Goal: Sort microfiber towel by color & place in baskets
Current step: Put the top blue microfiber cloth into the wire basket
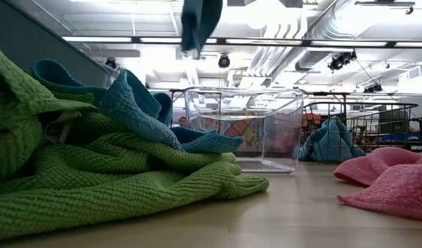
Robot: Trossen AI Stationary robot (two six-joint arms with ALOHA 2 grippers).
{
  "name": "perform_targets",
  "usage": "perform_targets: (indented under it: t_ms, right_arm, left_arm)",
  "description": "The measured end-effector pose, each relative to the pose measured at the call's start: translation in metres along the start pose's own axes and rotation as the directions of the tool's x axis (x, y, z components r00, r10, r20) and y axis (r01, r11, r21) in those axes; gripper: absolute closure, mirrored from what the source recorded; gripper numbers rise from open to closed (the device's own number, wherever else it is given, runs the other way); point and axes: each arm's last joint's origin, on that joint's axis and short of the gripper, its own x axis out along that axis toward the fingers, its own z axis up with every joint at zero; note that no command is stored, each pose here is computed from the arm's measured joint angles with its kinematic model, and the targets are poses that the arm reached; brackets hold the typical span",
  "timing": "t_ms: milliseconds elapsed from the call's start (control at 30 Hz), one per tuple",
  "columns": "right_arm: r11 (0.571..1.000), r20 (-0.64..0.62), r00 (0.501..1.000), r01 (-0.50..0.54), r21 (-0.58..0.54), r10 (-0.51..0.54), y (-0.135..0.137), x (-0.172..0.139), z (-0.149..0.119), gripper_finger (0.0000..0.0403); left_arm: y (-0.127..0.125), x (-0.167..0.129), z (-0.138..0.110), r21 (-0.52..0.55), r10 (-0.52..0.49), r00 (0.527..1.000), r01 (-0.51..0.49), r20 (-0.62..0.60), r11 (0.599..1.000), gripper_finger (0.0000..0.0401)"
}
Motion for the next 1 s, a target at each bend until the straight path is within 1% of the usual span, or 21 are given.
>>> perform_targets:
  t_ms: [67, 200, 367, 400, 533, 633, 733, 833, 933, 1000]
  right_arm:
    - [1.000, -0.001, 1.000, -0.004, 0.019, 0.004, 0.000, 0.000, 0.000, 0.0384]
    - [1.000, -0.009, 1.000, -0.011, 0.021, 0.011, 0.000, -0.002, 0.000, 0.0398]
    - [1.000, -0.021, 1.000, -0.002, 0.018, 0.002, -0.003, -0.013, 0.007, 0.0400]
    - [1.000, -0.039, 0.999, 0.005, 0.018, -0.004, -0.005, -0.017, 0.008, 0.0400]
    - [0.998, -0.084, 0.995, 0.062, -0.007, -0.062, -0.011, -0.034, 0.015, 0.0401]
    - [0.993, -0.117, 0.986, 0.113, -0.034, -0.116, -0.015, -0.051, 0.021, 0.0402]
    - [0.984, -0.181, 0.968, 0.168, -0.052, -0.174, -0.019, -0.069, 0.024, 0.0402]
    - [0.973, -0.254, 0.939, 0.220, -0.071, -0.231, -0.021, -0.090, 0.026, 0.0402]
    - [0.957, -0.321, 0.901, 0.274, -0.099, -0.291, -0.022, -0.111, 0.024, 0.0402]
    - [0.943, -0.350, 0.876, 0.314, -0.111, -0.333, -0.021, -0.125, 0.020, 0.0402]
  left_arm:
    - [0.000, 0.000, 0.000, 0.003, 0.001, 1.000, -0.001, 0.000, 1.000, 0.0391]
    - [0.000, 0.000, -0.003, 0.002, 0.026, 0.999, -0.026, -0.031, 1.000, 0.0374]
    - [0.002, -0.001, -0.011, 0.007, 0.081, 0.989, -0.080, -0.121, 0.997, 0.0330]
    - [0.002, -0.001, -0.013, 0.010, 0.092, 0.985, -0.091, -0.146, 0.996, 0.0319]
    - [0.003, -0.004, -0.025, 0.034, 0.144, 0.953, -0.140, -0.267, 0.990, 0.0278]
    - [0.006, -0.009, -0.033, 0.045, 0.161, 0.919, -0.155, -0.359, 0.987, 0.0255]
    - [0.010, -0.016, -0.039, 0.037, 0.172, 0.883, -0.173, -0.437, 0.984, 0.0242]
    - [0.014, -0.023, -0.042, 0.028, 0.184, 0.852, -0.196, -0.490, 0.980, 0.0238]
    - [0.017, -0.028, -0.042, 0.017, 0.192, 0.837, -0.213, -0.513, 0.977, 0.0238]
    - [0.018, -0.029, -0.045, 0.012, 0.190, 0.837, -0.214, -0.514, 0.977, 0.0238]
